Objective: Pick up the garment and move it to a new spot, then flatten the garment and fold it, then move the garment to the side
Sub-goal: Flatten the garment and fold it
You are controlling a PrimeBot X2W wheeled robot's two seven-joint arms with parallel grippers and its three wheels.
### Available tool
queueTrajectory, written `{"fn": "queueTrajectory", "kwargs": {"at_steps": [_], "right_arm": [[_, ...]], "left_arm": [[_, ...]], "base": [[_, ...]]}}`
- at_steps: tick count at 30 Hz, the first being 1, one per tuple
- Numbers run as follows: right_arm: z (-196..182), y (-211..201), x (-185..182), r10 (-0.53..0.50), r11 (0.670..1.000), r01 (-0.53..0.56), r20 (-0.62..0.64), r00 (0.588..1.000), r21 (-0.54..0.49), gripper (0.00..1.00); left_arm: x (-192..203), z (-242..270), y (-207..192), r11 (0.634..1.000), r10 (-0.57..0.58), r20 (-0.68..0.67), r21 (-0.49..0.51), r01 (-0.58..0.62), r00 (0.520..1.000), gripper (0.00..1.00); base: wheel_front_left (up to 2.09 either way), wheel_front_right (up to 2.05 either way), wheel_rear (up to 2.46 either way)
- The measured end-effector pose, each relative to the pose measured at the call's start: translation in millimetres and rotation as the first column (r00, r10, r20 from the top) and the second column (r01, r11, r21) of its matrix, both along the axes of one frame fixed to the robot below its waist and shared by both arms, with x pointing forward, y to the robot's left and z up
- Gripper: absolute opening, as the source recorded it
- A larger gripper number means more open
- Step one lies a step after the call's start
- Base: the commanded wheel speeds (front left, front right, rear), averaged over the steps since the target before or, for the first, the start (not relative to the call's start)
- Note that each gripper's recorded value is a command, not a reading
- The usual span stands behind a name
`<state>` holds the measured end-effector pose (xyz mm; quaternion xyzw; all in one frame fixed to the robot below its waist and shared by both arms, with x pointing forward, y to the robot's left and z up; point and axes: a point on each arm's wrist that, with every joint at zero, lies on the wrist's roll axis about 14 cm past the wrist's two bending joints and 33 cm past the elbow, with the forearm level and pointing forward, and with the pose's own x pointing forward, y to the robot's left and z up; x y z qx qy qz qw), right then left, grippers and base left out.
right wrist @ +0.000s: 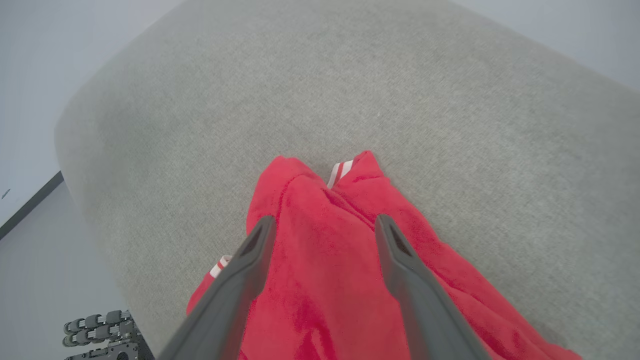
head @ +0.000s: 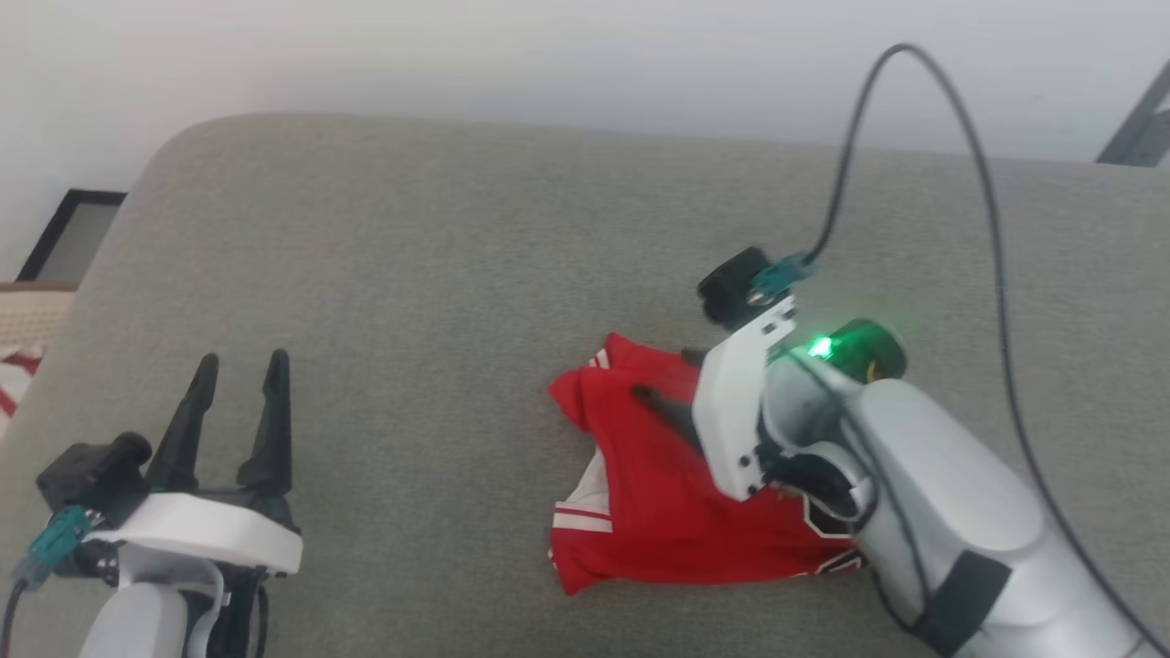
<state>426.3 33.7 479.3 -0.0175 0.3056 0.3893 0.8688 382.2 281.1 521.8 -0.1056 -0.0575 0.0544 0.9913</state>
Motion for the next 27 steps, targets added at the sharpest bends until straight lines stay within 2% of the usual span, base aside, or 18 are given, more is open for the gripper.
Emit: {"fn": "queueTrajectory", "kwargs": {"at_steps": [7, 11, 16, 24, 27], "right_arm": [[31, -43, 17, -0.116, 0.992, 0.108, 0.145, 0.983, 0.067, 1.00], [47, -76, 25, -0.214, 0.975, 0.192, 0.229, 0.950, 0.117, 1.00], [61, -126, 30, -0.353, 0.934, 0.308, 0.327, 0.877, 0.183, 1.00], [71, -199, 17, -0.531, 0.847, 0.449, 0.451, 0.717, 0.283, 1.00], [65, -220, 8, -0.569, 0.822, 0.490, 0.474, 0.672, 0.291, 1.00]], "left_arm": [[4, 1, -8, 1.000, -0.029, 0.003, 0.011, 0.029, 1.000, 1.00], [8, 1, -14, 0.999, -0.049, 0.006, 0.016, 0.049, 0.999, 1.00], [12, 4, -21, 0.997, -0.076, 0.010, 0.032, 0.076, 0.997, 1.00], [13, 0, -29, 0.993, -0.104, -0.003, 0.048, 0.104, 0.995, 1.00], [13, 0, -30, 0.992, -0.110, -0.004, 0.056, 0.110, 0.994, 1.00]], "base": [[0.00, 0.00, 0.00], [0.00, 0.00, 0.00], [0.00, 0.00, 0.00], [0.00, 0.00, 0.00], [0.00, 0.00, 0.00]]}}
